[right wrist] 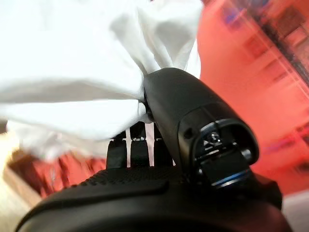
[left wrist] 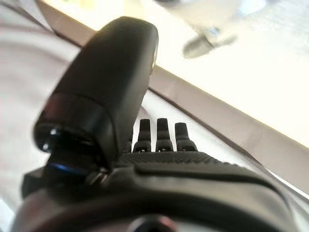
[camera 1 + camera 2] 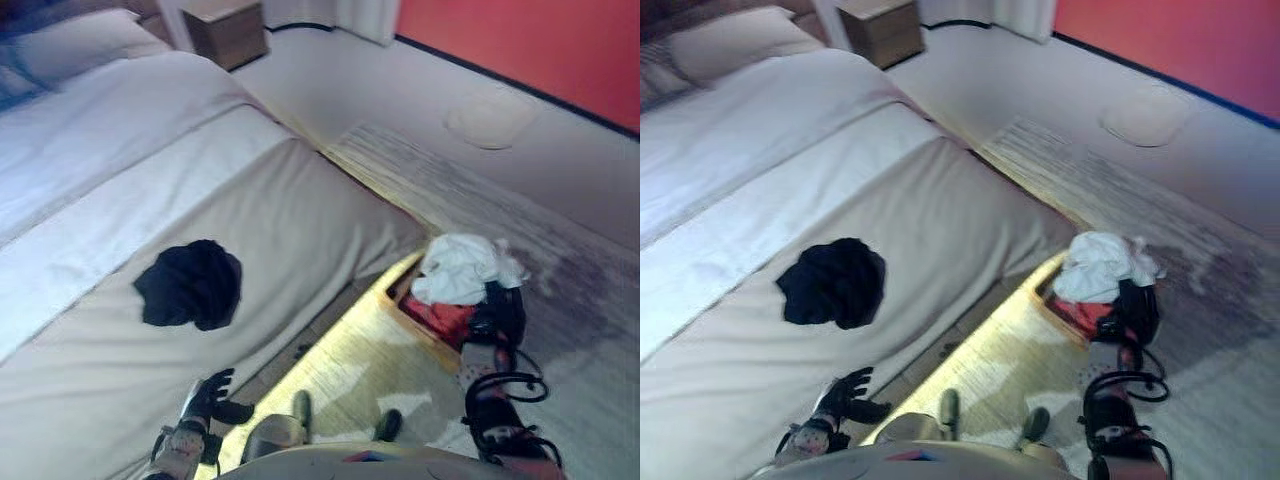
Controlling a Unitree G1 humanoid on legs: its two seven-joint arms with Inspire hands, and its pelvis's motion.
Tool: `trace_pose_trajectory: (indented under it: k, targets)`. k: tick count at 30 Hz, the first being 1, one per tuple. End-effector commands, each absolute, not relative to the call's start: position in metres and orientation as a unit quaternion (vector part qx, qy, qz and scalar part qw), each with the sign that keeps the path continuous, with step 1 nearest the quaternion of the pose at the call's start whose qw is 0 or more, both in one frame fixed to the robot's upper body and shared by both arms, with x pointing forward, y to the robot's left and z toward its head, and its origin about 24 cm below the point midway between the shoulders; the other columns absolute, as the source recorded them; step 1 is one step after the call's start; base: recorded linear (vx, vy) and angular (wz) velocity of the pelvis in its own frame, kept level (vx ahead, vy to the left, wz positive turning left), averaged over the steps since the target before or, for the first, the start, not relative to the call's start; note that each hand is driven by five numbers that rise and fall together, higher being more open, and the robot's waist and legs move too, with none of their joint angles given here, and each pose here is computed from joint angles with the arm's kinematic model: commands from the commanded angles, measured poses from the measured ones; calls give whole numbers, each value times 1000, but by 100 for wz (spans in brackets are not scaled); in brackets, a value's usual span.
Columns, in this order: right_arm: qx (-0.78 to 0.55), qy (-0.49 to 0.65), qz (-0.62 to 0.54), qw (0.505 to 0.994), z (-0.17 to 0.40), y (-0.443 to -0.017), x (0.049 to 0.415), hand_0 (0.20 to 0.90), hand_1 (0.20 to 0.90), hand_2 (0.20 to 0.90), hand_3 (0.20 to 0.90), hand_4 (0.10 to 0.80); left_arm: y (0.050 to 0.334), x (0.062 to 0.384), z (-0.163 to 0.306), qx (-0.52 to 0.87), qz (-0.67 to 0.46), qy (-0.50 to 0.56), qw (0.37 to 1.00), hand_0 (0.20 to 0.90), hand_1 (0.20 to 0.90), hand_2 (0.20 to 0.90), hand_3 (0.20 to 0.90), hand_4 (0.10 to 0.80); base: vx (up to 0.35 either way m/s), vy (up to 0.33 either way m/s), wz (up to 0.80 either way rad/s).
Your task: Pick up the clothes from the bed and place them into the basket
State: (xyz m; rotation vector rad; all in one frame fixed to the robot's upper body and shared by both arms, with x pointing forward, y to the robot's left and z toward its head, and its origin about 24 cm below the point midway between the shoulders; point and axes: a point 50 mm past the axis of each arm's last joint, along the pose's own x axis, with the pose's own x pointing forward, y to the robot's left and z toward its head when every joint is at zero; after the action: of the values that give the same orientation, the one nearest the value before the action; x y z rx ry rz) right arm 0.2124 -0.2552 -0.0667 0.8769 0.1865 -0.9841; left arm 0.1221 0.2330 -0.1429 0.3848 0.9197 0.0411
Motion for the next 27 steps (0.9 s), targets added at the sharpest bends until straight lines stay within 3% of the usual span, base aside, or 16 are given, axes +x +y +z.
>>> trace_pose_trajectory:
  k: [1, 12, 27]
  targets:
    - [362, -47, -452, 814, -19, -294, 231, 300, 300, 300, 200, 100, 253, 130, -136, 241, 20, 427, 871, 900, 900, 900, 900, 800, -53, -150, -41]
    - [301, -11, -487, 820, -26, -330, 217, 300, 300, 300, 200, 100, 265, 103, -140, 247, 27, 449, 859, 900, 900, 900, 900, 800, 40, -49, -13]
    - [258, -19, -464, 847, -1, -361, 230, 300, 300, 300, 200, 100, 263, 93, -141, 236, 22, 448, 862, 900, 900, 900, 900, 800, 54, -22, 5]
